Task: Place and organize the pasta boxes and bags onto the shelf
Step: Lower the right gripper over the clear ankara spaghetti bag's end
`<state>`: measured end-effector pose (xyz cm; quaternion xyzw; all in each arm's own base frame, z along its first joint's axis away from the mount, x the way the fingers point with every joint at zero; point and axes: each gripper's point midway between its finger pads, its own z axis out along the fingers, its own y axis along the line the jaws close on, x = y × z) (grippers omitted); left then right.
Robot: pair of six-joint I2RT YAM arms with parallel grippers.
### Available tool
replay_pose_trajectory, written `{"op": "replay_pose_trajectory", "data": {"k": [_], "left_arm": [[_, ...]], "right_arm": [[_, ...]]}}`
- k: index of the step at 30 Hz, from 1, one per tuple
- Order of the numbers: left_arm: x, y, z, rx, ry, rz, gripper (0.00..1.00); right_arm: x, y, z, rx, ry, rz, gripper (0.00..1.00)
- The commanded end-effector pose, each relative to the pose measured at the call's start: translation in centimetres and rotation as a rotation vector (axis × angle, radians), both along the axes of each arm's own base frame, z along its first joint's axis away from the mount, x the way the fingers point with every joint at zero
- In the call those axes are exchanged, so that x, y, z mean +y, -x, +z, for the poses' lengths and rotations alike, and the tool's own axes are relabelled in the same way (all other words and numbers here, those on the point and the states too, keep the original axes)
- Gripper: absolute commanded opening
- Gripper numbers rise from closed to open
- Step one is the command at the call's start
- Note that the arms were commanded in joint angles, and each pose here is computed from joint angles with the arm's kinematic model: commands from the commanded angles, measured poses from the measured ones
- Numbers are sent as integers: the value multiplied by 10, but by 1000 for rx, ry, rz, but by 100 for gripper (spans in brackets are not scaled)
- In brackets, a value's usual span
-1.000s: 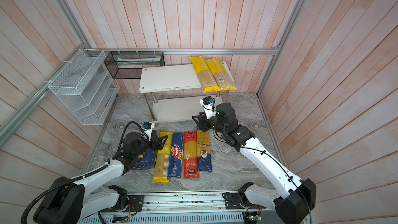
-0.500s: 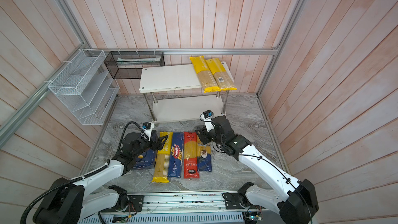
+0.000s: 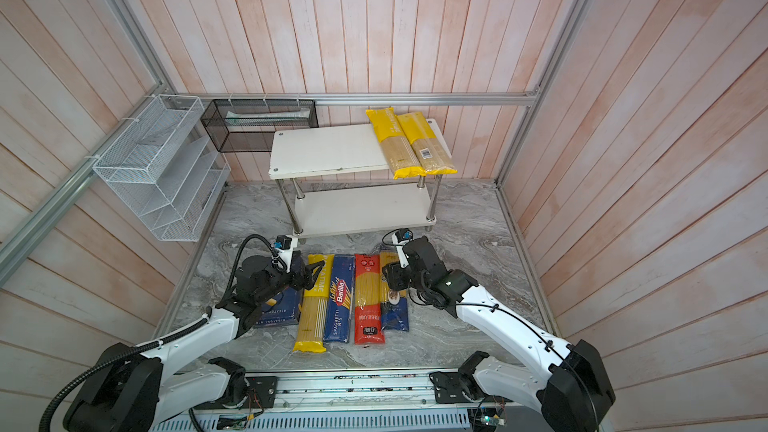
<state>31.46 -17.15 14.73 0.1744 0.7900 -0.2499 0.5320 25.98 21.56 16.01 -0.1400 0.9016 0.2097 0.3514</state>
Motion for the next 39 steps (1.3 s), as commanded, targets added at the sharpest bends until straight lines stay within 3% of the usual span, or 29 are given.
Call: {"op": "replay_pose_trajectory", "data": {"k": [1, 9, 14, 20, 24, 39], "left_arm": [[-1, 2, 2, -18, -6, -9, 100], [-1, 2, 1, -14, -7, -10, 100], [-2, 2, 0, -12, -3, -13, 100], [-2, 1, 0, -13, -4, -11, 99], [-4, 1, 0, -8, 3, -23, 100], [-3, -1, -1, -6, -7, -13, 100]], "right_arm": [[-10, 3, -18, 34, 25, -70, 57], [-8, -2, -42, 78, 69, -102, 60], [-4, -6, -48, 73, 66, -103, 68], [-2, -12, -66, 126, 145, -103, 70], [2, -6, -79, 169, 134, -97, 71], [6, -17, -102, 194, 243, -73, 73]]}}
